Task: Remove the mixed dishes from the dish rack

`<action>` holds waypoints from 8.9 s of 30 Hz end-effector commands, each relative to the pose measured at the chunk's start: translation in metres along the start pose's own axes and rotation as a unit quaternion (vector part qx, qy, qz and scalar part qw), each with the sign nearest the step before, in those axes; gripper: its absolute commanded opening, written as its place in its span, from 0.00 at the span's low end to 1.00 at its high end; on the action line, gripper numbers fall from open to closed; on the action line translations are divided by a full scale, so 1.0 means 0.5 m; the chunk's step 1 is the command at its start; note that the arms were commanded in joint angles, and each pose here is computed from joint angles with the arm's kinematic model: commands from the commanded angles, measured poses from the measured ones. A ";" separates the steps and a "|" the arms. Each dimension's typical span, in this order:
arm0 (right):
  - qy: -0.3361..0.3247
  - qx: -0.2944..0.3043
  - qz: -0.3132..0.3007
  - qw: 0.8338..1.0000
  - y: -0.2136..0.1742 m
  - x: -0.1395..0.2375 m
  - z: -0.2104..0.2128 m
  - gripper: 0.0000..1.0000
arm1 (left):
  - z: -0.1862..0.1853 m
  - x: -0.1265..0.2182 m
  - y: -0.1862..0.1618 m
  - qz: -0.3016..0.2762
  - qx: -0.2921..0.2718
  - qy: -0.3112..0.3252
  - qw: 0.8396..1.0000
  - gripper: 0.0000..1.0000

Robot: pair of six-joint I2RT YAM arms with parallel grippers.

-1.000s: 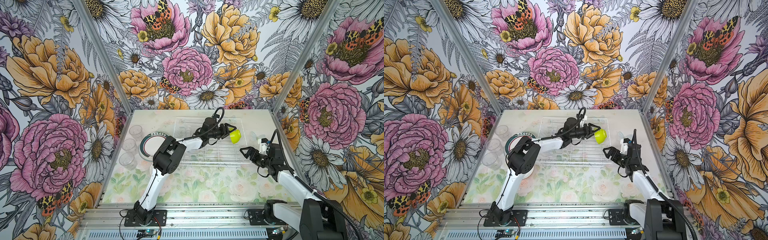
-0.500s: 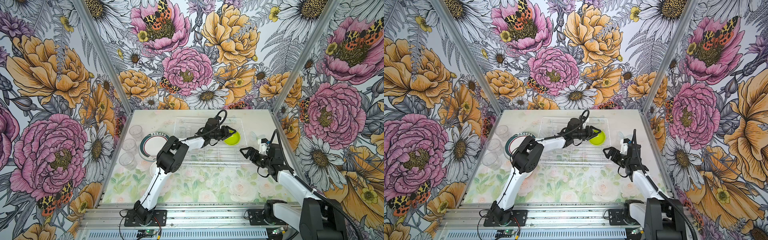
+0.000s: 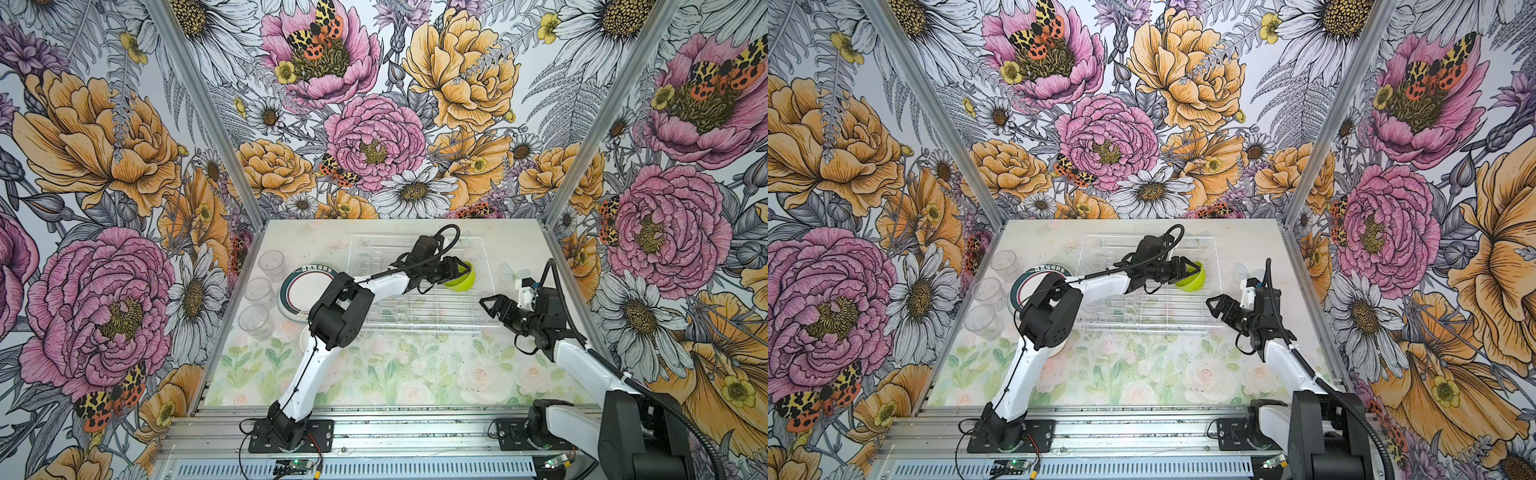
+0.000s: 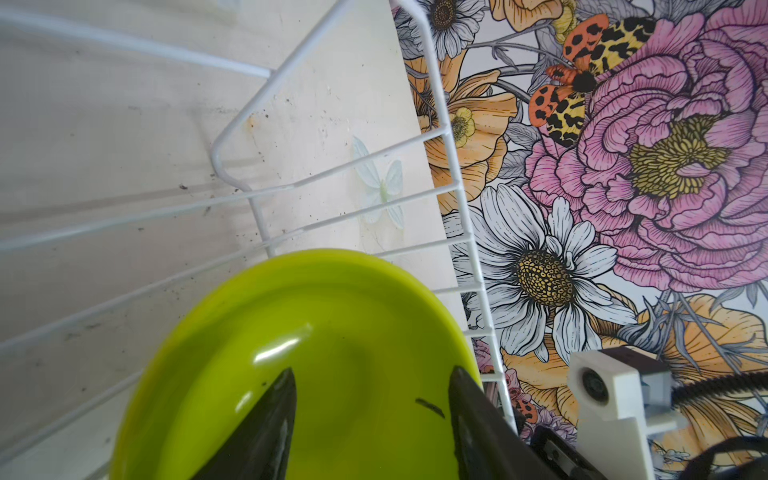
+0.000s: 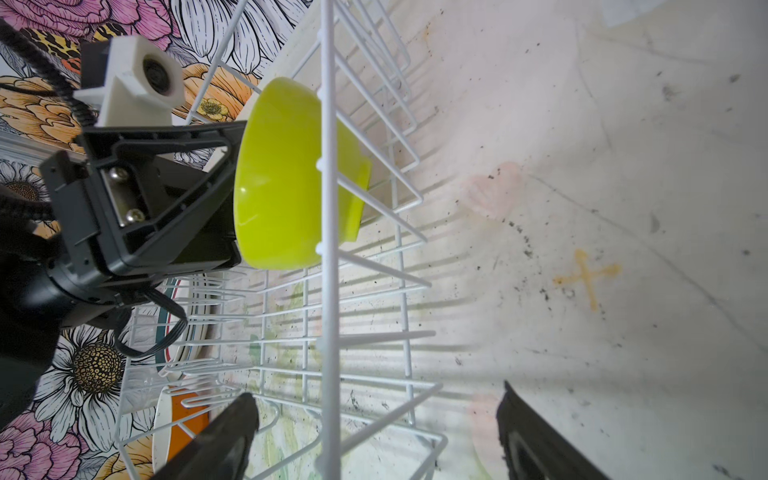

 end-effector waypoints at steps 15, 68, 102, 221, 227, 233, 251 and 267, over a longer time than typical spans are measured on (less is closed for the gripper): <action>0.000 0.016 -0.014 1.000 0.021 0.000 0.006 0.91 | -0.010 0.046 0.039 0.007 -0.088 0.144 0.986 0.65; -0.019 0.011 -0.032 0.999 0.038 0.007 -0.004 0.91 | -0.087 0.134 0.068 -0.018 -0.154 0.196 0.968 0.00; 0.004 0.047 -0.108 0.993 0.083 0.078 0.027 0.92 | -0.039 0.785 -0.028 -0.207 -0.061 0.341 0.915 0.00; -0.263 0.118 -0.391 0.874 0.185 0.198 -0.105 0.92 | 0.300 0.941 -0.006 -0.426 -0.075 0.472 0.768 0.99; -0.269 0.127 -0.374 0.878 0.190 0.158 -0.126 0.92 | 0.311 0.950 -0.033 -0.473 -0.129 0.483 0.725 0.99; -0.275 0.133 -0.354 0.884 0.194 0.124 -0.142 0.92 | 0.355 0.928 -0.040 -0.466 -0.141 0.491 0.722 0.99; -0.287 0.163 -0.310 0.891 0.238 0.042 -0.153 0.93 | 0.383 0.900 -0.036 -0.473 -0.161 0.468 0.729 0.99; -0.228 0.302 -0.265 0.887 0.204 -0.038 -0.076 0.95 | 0.389 0.858 -0.044 -0.459 -0.205 0.451 0.738 0.99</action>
Point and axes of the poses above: each gripper's point midway between its finger pads, its own x axis back along the fingers, its own z axis along the line the jaws close on, y = z × x, the point moved 5 cm from there along x, back along the fingers, and after that the axes turned 1 degree about x, right-handed, at the moved point
